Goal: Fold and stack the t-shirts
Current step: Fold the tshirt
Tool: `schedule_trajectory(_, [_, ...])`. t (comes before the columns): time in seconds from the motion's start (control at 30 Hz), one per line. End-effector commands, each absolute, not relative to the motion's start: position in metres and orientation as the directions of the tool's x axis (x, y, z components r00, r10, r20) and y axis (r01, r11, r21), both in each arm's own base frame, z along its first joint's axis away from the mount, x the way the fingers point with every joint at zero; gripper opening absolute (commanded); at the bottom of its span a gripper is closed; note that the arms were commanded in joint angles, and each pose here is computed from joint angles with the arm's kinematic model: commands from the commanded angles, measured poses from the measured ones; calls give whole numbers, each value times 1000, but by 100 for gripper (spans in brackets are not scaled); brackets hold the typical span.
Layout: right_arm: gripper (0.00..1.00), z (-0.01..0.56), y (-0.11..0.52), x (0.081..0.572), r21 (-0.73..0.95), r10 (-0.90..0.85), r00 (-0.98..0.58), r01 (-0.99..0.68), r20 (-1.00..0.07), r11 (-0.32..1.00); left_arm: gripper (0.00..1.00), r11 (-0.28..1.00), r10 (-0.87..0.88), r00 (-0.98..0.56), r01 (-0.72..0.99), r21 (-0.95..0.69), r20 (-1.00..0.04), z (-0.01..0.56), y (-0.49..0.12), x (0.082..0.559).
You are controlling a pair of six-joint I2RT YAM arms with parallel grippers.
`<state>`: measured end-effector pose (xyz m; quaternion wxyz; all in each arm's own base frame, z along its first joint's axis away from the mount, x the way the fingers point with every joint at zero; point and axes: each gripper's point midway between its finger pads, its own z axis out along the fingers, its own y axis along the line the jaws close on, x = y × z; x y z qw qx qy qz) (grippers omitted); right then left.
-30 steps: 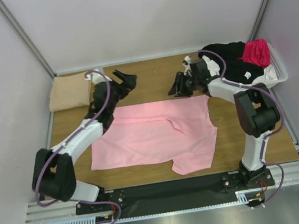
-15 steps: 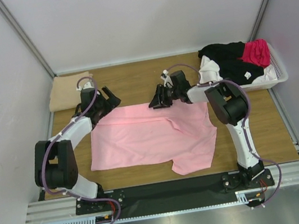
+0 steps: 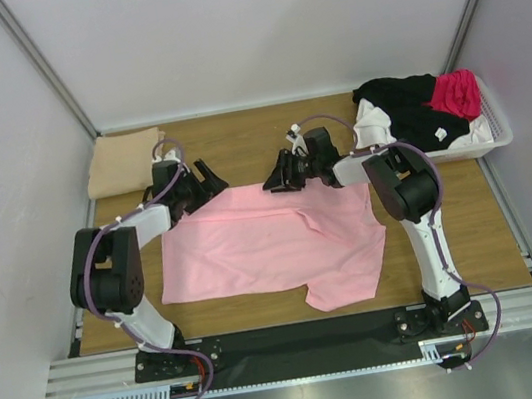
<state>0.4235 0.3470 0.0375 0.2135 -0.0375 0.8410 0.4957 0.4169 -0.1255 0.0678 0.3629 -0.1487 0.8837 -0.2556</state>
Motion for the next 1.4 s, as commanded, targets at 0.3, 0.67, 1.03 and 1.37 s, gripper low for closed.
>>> schedule_trajectory(0.3, [48, 1, 328, 417, 761, 182, -921, -160, -344, 629, 88, 812, -502, -732, -216, -542, -461, 33, -117, 393])
schedule_trajectory(0.67, [47, -17, 317, 411, 741, 212, -931, -85, -297, 666, 89, 928, -359, -769, -231, -293, -529, 49, -74, 359])
schedule_trajectory(1.03, [47, -11, 314, 413, 739, 218, -926, -88, -307, 668, 90, 976, -218, -739, -161, -147, -637, 108, -49, 360])
schedule_trajectory(1.37, [47, -11, 313, 412, 733, 212, -926, -95, -314, 673, 92, 976, -34, -801, -156, 154, -598, 109, -12, 408])
